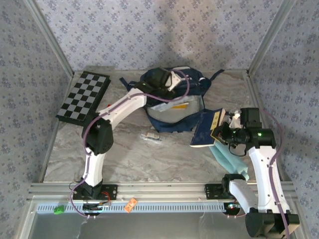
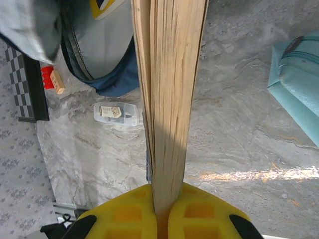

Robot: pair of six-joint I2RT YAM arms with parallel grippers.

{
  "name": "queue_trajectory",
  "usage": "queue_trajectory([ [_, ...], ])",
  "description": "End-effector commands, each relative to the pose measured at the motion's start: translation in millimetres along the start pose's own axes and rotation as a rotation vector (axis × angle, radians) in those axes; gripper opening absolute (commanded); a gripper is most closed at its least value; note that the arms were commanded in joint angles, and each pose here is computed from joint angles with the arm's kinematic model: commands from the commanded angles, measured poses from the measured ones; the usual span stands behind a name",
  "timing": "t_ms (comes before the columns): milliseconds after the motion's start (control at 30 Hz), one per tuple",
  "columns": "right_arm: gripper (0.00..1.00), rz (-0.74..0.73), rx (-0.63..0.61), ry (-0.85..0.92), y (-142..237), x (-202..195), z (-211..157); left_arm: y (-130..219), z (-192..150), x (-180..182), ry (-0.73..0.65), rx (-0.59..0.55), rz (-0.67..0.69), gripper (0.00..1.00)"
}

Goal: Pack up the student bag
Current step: Open the student bag at the top-center of the table, then place the book in the student bag.

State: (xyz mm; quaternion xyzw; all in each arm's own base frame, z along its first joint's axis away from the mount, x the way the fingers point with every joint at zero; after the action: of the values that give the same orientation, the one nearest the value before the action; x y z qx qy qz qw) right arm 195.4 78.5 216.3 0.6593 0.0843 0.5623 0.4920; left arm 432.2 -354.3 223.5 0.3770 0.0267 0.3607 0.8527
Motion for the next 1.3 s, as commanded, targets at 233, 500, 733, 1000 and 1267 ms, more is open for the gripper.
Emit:
queue_trajectory([
  [233, 0.0, 0.293, 0.089, 0.156, -60.6, 81.6, 14.9, 80.8, 40.1, 41.5, 0.079, -0.139, 0.131, 0.0],
  [500, 0.0, 0.419, 0.107, 0.214, -146.7, 134.5, 49.1, 96.7, 53.7, 40.2, 0.096, -0.19, 0.065, 0.0],
  [733, 0.01, 0.422, 0.084, 0.234, -213.1, 152.4, 82.3, 106.2, 54.2, 40.6, 0.121, -0.2, 0.056, 0.0],
  [1000, 0.57, 0.261, 0.031, 0.256, -239.3, 132.5, 106.5, 108.4, 51.2, 44.4, 0.153, -0.203, 0.05, 0.0],
  [1267, 0.54, 0.044, 0.023, 0.262, -219.5, 84.2, 44.1, 105.1, 48.8, 41.0, 0.179, -0.211, 0.013, 0.0],
])
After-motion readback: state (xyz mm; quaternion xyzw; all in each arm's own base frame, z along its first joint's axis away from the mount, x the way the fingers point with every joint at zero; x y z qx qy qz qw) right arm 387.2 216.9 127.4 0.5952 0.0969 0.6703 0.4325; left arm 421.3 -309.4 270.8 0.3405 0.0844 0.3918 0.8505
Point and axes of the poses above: each hand's point on the last joint's axis, 136 mm out from that joint toward the fingers, its own y axis back along the fingers, its own x axis along the line the jaws close on, z = x × y, the point moved 1 cm from there along y, back along the fingers, and after that the axes turned 8 degrees about -y, right-handed, at the moved point
